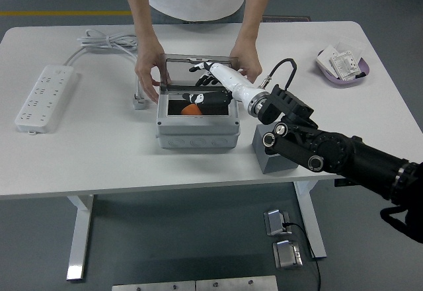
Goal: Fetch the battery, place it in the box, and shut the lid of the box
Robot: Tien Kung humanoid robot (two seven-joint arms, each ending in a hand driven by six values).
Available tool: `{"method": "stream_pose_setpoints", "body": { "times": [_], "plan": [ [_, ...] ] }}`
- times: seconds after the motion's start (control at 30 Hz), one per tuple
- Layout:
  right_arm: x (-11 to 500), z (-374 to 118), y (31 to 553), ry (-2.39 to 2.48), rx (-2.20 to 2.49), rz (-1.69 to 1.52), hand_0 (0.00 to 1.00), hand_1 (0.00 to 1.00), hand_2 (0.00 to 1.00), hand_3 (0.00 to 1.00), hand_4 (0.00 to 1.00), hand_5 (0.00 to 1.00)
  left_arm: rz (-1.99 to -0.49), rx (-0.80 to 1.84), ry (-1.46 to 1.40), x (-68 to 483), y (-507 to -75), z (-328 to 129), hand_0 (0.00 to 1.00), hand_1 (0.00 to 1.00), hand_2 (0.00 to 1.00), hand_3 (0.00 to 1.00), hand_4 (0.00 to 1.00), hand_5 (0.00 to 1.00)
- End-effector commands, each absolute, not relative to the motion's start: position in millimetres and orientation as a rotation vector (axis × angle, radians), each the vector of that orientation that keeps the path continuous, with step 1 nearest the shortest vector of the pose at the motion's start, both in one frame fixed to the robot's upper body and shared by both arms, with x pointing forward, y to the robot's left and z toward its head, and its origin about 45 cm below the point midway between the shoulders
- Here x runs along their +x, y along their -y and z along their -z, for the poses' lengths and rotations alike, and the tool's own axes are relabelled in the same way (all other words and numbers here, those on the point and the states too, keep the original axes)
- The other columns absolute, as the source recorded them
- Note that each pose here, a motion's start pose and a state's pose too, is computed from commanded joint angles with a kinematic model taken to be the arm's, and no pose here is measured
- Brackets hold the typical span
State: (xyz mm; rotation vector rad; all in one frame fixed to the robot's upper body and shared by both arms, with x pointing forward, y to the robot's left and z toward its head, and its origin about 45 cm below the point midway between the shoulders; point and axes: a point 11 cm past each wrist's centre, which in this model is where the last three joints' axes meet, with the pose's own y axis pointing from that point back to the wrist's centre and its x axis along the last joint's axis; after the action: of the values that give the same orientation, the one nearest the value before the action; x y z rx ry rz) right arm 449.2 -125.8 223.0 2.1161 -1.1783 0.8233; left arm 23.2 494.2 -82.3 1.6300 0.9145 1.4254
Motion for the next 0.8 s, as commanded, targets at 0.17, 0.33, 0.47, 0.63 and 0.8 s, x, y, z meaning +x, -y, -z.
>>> {"method": "stream_pose_setpoints", "body": {
  "times": [0.17,0.33,0.47,0.63,0.8],
  "plan": [
    [450,-267,111,1.181,2.196,-0.868,0.684,0.606,0.619,0.773,0.850,0.515,-1.426,1.633,-0.914,23,-495,82,0.634,0.686,0.584,0.578,0.547,0.002],
    [468,-298,115,1.218,2.168,-0.916,0.591,0.550,0.608,0.771,0.804,0.495,-1.430,1.633,-0.906,26,-498,80,0.633,0.686,0.583,0.578,0.545,0.002],
    [485,-311,122,1.252,2.134,-0.912,0.591,0.550,0.608,0.771,0.804,0.495,-1.432,1.641,-0.900,27,-502,78,0.633,0.686,0.583,0.578,0.545,0.002],
    [497,-303,128,1.268,2.116,-0.860,0.572,0.559,0.611,0.771,0.818,0.516,-1.435,1.642,-0.883,34,-506,75,0.633,0.686,0.583,0.578,0.544,0.002],
    [505,-280,145,1.299,2.078,-0.778,0.597,0.602,0.633,0.772,0.811,0.504,-1.434,1.642,-0.870,39,-507,74,0.633,0.685,0.583,0.578,0.544,0.002]
  ]
}}
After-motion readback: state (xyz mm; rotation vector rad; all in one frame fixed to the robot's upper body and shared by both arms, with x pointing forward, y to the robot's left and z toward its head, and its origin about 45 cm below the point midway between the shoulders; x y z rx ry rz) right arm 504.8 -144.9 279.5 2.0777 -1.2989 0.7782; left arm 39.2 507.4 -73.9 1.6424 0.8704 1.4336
